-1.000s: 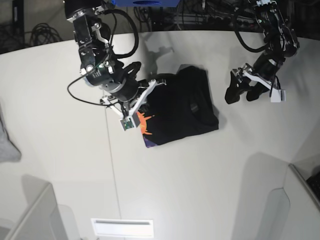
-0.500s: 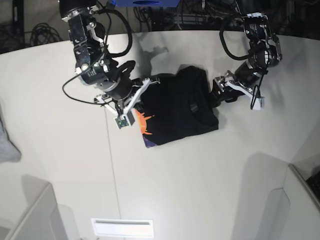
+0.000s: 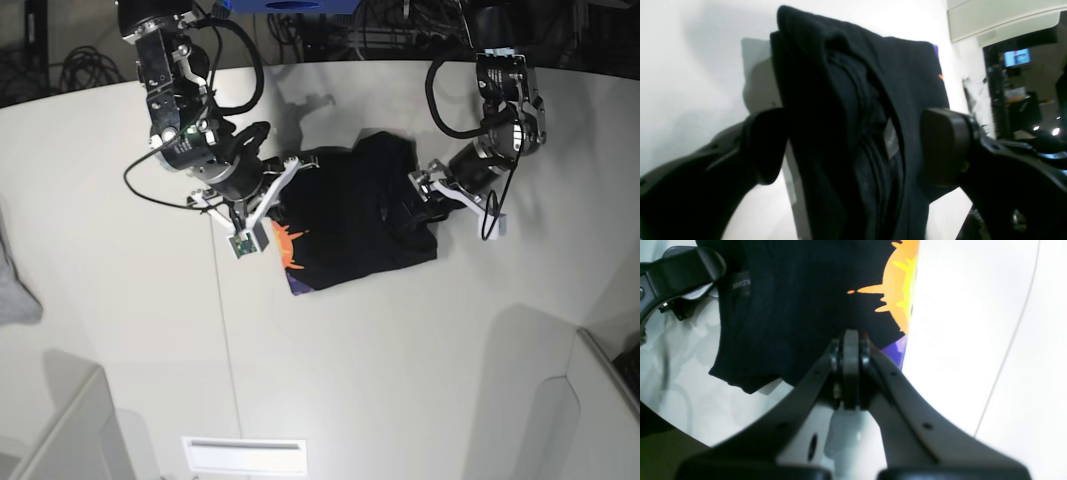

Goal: Fold the T-shirt properly
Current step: 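Grasp the bundle edges with both grippers and square it up, then rotate the folded shirt with the left gripper so the print faces the robot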

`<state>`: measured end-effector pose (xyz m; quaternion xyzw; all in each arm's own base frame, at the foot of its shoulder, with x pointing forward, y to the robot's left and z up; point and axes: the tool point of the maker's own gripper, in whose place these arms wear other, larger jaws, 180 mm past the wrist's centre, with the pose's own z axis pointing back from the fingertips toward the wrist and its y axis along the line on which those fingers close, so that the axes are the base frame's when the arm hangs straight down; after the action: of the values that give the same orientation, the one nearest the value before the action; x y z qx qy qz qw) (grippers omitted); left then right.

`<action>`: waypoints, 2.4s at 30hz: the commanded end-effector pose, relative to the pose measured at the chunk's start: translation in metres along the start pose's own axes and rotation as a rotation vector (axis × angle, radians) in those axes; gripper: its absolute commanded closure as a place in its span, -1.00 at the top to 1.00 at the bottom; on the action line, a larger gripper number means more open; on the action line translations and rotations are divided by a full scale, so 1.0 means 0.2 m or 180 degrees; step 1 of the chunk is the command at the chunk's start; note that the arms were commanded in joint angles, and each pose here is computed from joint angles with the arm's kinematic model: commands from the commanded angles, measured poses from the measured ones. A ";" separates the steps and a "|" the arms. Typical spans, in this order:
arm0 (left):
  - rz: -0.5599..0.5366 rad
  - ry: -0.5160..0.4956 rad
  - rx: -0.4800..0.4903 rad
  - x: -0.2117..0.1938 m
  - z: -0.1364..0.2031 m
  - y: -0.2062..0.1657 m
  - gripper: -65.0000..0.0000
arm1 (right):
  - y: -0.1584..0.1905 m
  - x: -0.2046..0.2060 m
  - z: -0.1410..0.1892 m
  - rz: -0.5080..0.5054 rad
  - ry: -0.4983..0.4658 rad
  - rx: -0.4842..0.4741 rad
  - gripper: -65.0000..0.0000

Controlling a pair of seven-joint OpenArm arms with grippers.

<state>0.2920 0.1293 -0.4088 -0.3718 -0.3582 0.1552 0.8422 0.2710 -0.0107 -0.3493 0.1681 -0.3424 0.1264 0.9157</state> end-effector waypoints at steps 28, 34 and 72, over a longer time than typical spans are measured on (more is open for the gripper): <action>-0.1002 0.0919 0.0388 -0.11 -0.07 0.03 -1.00 | -0.33 0.03 0.10 -0.0417 -0.0333 -0.0495 -1.00; -0.1678 0.1283 0.0298 -0.11 -0.07 -0.03 -1.00 | -0.32 -0.02 0.10 -0.0447 -0.0309 -0.0497 -1.00; -0.6000 0.2148 -0.0239 -0.22 -0.39 -0.08 -1.00 | -0.49 -0.48 0.30 -0.1256 -0.0183 -0.1087 -1.00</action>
<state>0.3375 0.0486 -0.4354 0.0243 -0.3027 -0.6828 0.6645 0.1939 -0.1342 -0.3989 0.0782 -0.3293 -0.1202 0.9333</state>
